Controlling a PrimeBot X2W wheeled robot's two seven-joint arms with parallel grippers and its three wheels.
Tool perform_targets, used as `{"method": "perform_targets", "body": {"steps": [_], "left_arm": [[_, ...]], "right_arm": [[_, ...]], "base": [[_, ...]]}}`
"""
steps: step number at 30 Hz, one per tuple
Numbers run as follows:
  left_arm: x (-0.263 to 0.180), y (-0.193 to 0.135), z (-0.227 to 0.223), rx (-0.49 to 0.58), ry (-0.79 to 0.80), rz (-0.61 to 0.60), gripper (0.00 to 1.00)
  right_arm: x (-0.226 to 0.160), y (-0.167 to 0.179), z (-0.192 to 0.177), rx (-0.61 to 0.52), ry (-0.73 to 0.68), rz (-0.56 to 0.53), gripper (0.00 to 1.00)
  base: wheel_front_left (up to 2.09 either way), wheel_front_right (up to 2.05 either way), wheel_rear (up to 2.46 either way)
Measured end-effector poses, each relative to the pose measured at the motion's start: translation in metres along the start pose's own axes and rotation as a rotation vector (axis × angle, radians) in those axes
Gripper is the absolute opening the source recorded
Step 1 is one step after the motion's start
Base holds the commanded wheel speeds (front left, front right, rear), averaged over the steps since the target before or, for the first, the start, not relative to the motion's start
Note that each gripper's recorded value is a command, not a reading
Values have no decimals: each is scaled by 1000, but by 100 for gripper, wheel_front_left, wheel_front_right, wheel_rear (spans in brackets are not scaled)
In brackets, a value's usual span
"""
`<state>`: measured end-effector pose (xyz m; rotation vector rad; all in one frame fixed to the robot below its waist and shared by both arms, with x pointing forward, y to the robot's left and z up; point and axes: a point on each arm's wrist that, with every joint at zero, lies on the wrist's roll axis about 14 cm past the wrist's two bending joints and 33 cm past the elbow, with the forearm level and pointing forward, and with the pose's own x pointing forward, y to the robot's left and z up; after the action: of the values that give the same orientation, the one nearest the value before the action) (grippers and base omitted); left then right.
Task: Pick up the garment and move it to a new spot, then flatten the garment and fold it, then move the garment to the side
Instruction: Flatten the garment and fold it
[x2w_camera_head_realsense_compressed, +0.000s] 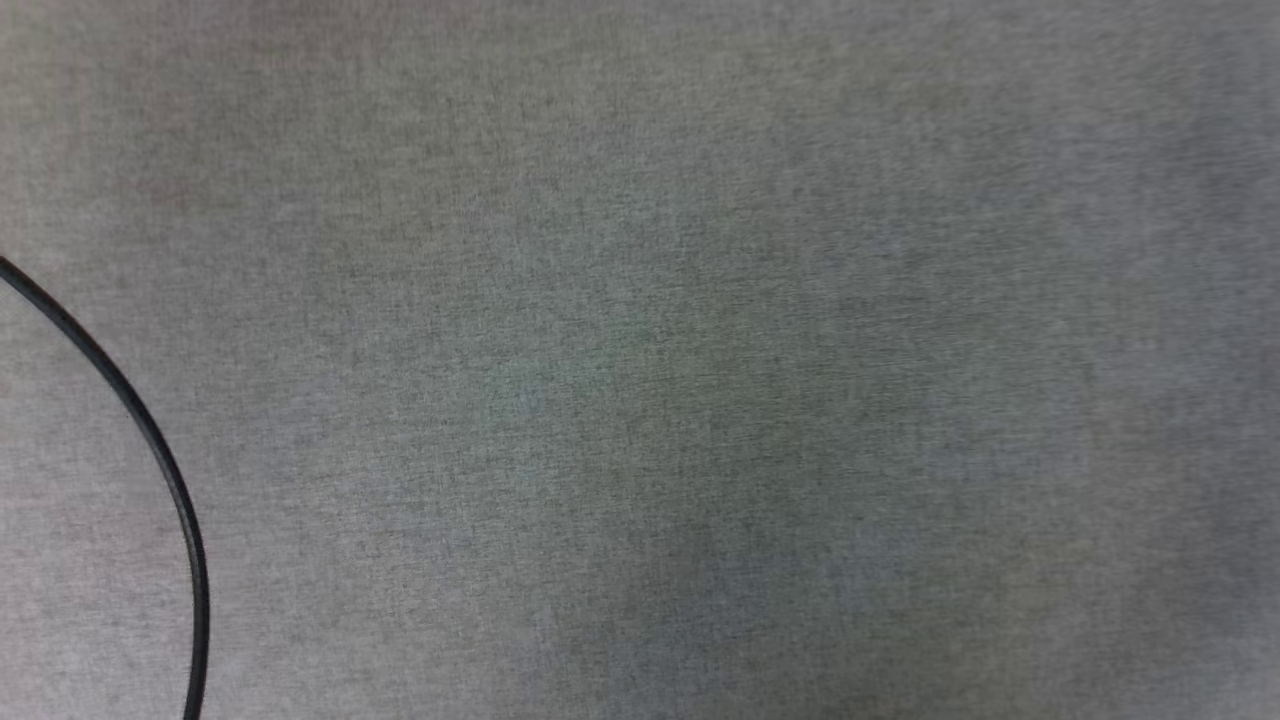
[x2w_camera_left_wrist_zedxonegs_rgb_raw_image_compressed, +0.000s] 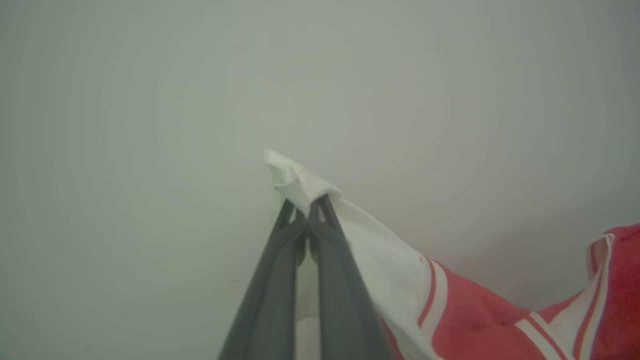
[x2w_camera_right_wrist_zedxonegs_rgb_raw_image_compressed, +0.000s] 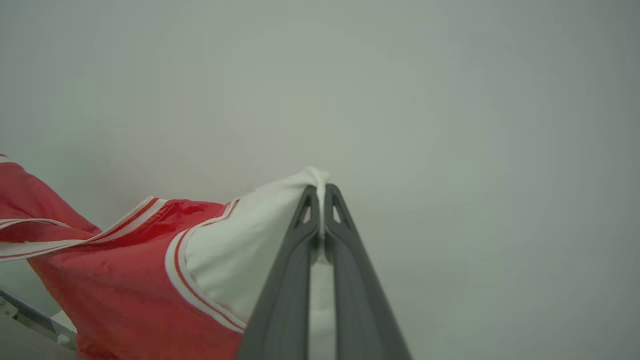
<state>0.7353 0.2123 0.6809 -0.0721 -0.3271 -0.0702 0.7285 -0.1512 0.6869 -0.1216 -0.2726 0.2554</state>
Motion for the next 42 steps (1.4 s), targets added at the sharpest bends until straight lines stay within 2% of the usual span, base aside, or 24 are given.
{"method": "perform_targets", "body": {"steps": [4, 8, 14, 18, 28, 38, 39, 42], "left_arm": [[-8, 5, -46, -26, 88, 9, 0], [-28, 9, -80, -48, 162, 15, 0], [-86, 16, -125, -80, 279, 42, 0], [-140, 24, -144, -109, 345, 82, 0], [-256, 30, -135, -166, 391, 138, 0], [-349, 35, -93, -104, 419, 192, 0], [-377, 38, -82, -93, 438, 224, 0], [-398, 34, -69, -93, 448, 237, 0]], "right_arm": [[3, 19, -48, 32, 91, 36, 0], [-10, 37, -82, 55, 161, 69, 0], [-66, 57, -140, 134, 321, 89, 0], [-114, 69, -159, 190, 389, 94, 0], [-230, 90, -163, 329, 444, 77, 0], [-318, 95, -136, 382, 440, 52, 0], [-344, 99, -129, 394, 449, 43, 0], [-368, 103, -121, 408, 460, 25, 0]], "base": [[0, 0, 0], [0, 0, 0], [0, 0, 0], [0, 0, 0], [0, 0, 0], [0, 0, 0], [0, 0, 0], [0, 0, 0]]}}
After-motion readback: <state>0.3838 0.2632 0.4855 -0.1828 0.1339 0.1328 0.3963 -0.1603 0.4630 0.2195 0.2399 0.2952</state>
